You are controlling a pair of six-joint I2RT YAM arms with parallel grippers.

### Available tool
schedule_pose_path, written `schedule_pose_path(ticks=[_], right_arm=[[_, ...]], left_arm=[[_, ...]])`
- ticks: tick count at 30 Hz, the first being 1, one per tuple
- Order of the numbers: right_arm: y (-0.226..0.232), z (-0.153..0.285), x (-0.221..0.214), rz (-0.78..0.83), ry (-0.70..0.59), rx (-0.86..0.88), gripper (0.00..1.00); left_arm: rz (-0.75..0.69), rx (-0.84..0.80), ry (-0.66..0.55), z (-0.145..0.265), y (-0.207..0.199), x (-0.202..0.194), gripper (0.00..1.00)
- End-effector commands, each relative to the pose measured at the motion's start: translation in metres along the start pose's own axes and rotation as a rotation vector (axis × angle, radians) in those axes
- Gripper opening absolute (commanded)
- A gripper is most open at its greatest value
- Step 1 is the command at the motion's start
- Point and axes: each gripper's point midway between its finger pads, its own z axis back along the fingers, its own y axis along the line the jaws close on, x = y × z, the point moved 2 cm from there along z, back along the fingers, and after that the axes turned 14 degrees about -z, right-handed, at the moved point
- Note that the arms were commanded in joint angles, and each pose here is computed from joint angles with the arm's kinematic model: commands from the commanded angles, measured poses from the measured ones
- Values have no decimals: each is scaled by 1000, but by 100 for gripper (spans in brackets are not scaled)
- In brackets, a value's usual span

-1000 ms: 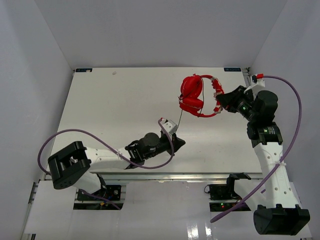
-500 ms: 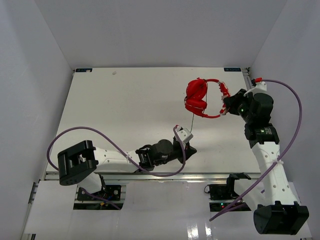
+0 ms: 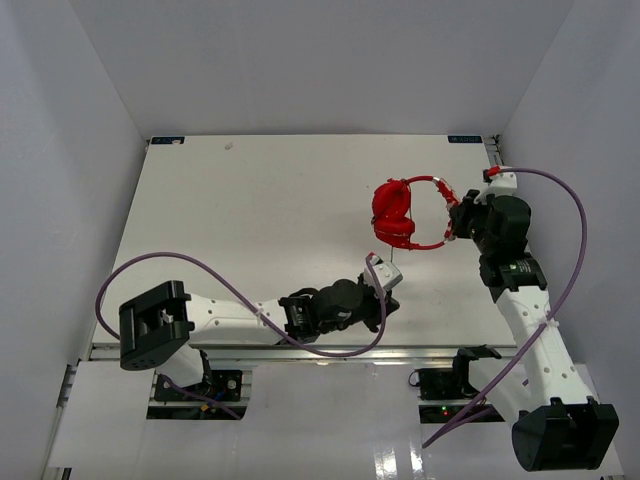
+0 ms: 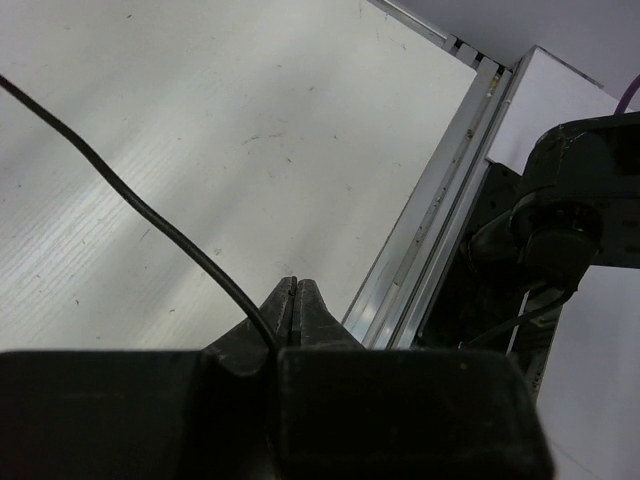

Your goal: Wrap the headphones

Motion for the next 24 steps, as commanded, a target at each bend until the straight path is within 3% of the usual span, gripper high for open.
schedule_pose_path(ticks=[1,13,24], right_arm=[[10,1,28,95,-159,15,8],[23,0,-7,325,-86,59,8],[39,0,-52,358,62,177,8]], left_arm=[[-69,-66,33,-8,-18,18,7],[-162,-14,107,-2,-1,51,9],[-26,-18,14,-2,9,68,11]])
